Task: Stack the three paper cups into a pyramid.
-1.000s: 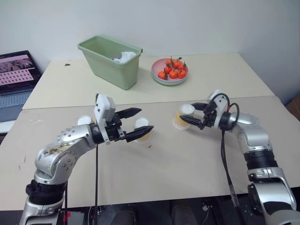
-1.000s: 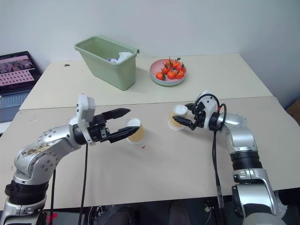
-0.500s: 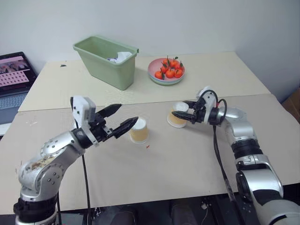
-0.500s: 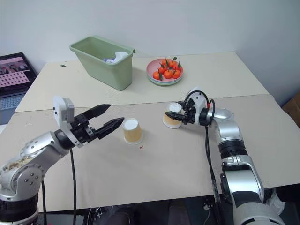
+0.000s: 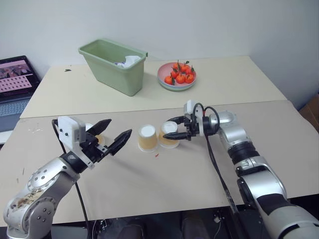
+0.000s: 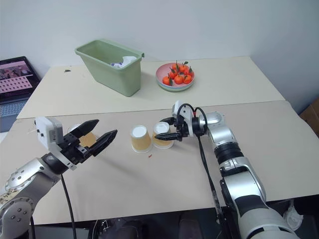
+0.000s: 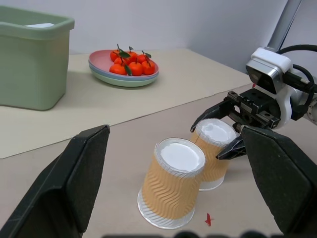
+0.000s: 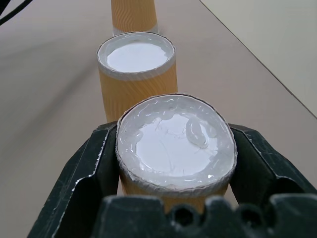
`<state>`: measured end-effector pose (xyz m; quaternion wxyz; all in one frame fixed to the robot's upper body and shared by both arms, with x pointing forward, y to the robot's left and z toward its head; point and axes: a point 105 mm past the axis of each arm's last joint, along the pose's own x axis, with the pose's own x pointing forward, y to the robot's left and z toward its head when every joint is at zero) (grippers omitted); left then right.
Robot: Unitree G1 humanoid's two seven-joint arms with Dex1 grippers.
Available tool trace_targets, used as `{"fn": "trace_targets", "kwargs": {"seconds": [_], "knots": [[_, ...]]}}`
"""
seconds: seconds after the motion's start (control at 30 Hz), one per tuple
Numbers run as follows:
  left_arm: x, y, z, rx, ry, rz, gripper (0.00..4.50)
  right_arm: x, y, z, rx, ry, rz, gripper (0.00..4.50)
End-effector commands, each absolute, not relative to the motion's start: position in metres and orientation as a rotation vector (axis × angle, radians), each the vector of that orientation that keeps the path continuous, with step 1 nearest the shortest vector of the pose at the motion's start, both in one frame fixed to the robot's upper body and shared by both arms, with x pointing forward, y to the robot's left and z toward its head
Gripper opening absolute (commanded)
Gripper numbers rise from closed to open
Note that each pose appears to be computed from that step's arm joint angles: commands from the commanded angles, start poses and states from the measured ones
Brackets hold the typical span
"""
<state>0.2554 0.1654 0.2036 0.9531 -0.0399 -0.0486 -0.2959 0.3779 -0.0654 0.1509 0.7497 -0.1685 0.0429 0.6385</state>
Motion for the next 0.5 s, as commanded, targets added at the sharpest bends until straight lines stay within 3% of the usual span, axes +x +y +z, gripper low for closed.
{"fn": "trace_targets", "kwargs": {"seconds": [0.03, 0.07, 0.13, 0.2, 0.5], "knots": [[0.25, 0.164, 0.22, -0.066, -0.177, -0.599, 4.5, 0.379, -0.058, 0.156, -0.362, 0.051, 1.404, 2.8], [0.25, 0.164, 0.221, -0.065, -0.18, -0.596, 4.5, 0.38, -0.057, 0.157, -0.347, 0.046, 1.396, 2.8], [0.252, 0.164, 0.223, -0.065, -0.185, -0.592, 4.5, 0.381, -0.057, 0.156, -0.33, 0.047, 1.389, 3.8], [0.253, 0.164, 0.224, -0.067, -0.188, -0.593, 4.5, 0.381, -0.059, 0.153, -0.33, 0.062, 1.384, 4.45], [0.263, 0.16, 0.224, -0.087, -0.184, -0.628, 4.5, 0.373, -0.081, 0.151, -0.28, 0.124, 1.386, 4.45]]}}
